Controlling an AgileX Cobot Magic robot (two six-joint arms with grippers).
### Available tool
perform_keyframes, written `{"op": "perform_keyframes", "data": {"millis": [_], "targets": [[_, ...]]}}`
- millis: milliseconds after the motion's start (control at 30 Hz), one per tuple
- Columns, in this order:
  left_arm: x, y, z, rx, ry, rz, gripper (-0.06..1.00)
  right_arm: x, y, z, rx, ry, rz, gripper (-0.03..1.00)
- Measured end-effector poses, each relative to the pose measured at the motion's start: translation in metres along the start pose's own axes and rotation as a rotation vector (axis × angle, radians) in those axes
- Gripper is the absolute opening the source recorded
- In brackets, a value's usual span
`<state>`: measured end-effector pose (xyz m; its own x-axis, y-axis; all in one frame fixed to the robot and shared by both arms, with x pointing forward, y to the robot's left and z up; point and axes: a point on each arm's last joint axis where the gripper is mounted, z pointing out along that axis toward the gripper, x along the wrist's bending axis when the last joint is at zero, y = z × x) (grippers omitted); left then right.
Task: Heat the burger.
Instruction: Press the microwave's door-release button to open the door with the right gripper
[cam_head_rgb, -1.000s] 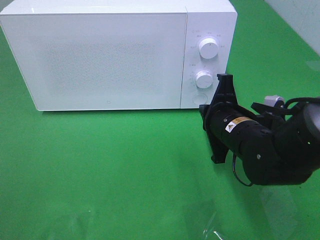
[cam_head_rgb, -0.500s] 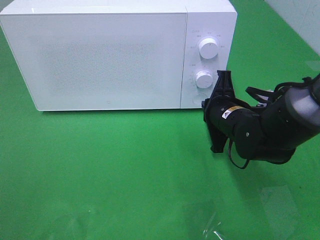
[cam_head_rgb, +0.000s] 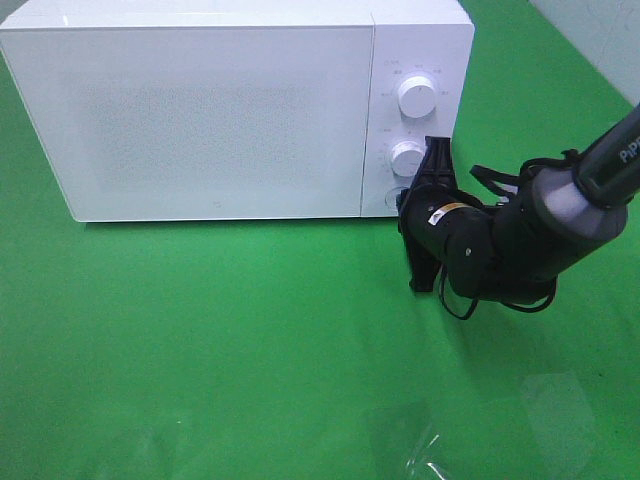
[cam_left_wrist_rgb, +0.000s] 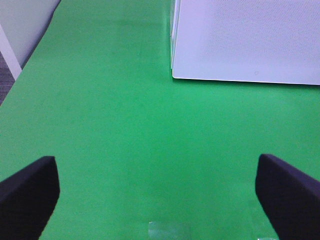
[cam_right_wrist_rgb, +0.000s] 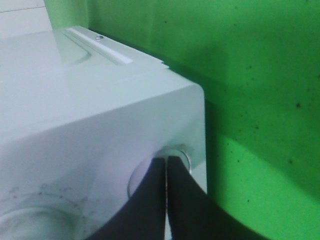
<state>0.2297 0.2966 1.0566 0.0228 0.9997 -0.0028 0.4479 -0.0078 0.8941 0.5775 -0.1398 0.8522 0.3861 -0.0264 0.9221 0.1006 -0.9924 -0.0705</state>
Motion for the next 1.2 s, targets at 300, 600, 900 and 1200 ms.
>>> {"op": "perform_keyframes", "data": {"millis": [300, 600, 900, 1200], "targets": [[0.000, 0.000, 0.000, 0.000, 0.000, 0.000, 0.99, 0.000, -0.001, 0.003, -0.003, 0.007, 0.001, 0.03], [0.000, 0.000, 0.000, 0.000, 0.000, 0.000, 0.99, 0.003, -0.003, 0.002, -0.001, 0.061, -0.007, 0.03], [0.000, 0.000, 0.000, 0.000, 0.000, 0.000, 0.99, 0.004, -0.004, 0.004, -0.009, 0.074, -0.020, 0.03], [0.000, 0.000, 0.000, 0.000, 0.000, 0.000, 0.99, 0.003, -0.005, 0.011, -0.032, 0.079, -0.035, 0.03]]}}
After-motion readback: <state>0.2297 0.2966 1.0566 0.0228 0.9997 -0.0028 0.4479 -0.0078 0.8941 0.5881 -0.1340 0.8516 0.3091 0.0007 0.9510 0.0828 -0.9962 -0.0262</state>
